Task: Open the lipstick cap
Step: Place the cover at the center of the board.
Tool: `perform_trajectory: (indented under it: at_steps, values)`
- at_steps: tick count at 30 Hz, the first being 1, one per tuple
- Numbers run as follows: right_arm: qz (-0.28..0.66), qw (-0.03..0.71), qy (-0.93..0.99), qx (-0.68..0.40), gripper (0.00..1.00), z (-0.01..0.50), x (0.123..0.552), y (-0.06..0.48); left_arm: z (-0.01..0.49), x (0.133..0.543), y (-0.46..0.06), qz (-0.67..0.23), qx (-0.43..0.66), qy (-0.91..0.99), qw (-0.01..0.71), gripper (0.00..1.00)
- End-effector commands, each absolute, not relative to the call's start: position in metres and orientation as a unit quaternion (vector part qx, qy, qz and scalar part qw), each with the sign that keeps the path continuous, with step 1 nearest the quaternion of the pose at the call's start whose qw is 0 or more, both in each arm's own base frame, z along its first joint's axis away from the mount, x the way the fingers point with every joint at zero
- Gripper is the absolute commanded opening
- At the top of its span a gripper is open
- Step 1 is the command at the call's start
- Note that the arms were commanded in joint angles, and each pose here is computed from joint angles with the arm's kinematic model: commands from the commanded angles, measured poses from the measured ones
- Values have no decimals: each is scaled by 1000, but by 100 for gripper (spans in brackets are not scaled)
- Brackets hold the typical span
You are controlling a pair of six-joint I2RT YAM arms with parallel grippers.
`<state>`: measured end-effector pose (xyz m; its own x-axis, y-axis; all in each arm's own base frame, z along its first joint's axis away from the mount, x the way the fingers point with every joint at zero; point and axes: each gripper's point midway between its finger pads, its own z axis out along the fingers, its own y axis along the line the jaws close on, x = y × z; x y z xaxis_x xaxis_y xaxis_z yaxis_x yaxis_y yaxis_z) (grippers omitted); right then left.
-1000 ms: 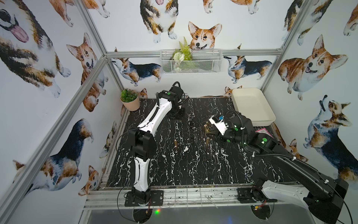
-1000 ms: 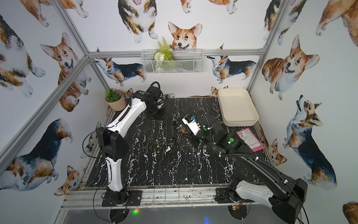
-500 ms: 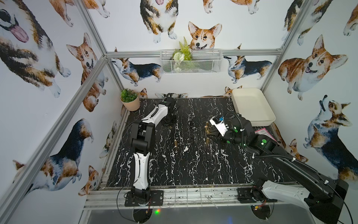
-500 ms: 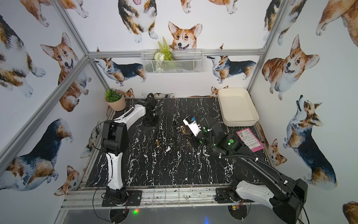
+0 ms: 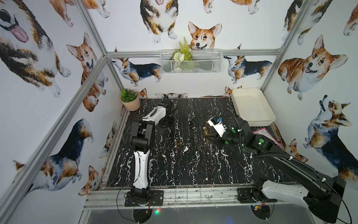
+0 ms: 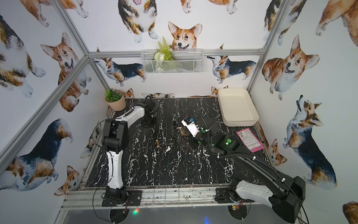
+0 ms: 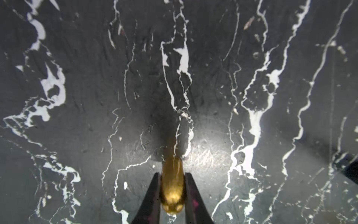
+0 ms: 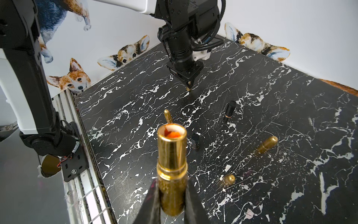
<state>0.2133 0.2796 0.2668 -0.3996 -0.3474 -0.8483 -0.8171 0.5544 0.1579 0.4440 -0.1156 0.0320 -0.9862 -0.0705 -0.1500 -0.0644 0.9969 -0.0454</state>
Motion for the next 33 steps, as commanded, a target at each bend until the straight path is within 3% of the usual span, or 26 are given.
perform_trajectory:
  at_steps: [1,20,28,33]
  values:
    - [295,413,778,-370,0,273,216,283,26,445,-110,-15,-40,996,75,2]
    - [287,408,783,-371,0,266,216,284,20,437,-105,-9,-45,996,70,50]
    - [282,411,782,-374,0,269,216,282,74,436,-108,-26,-36,994,103,54]
    - [275,416,781,-376,0,268,219,282,141,414,-136,-115,-5,987,112,55]
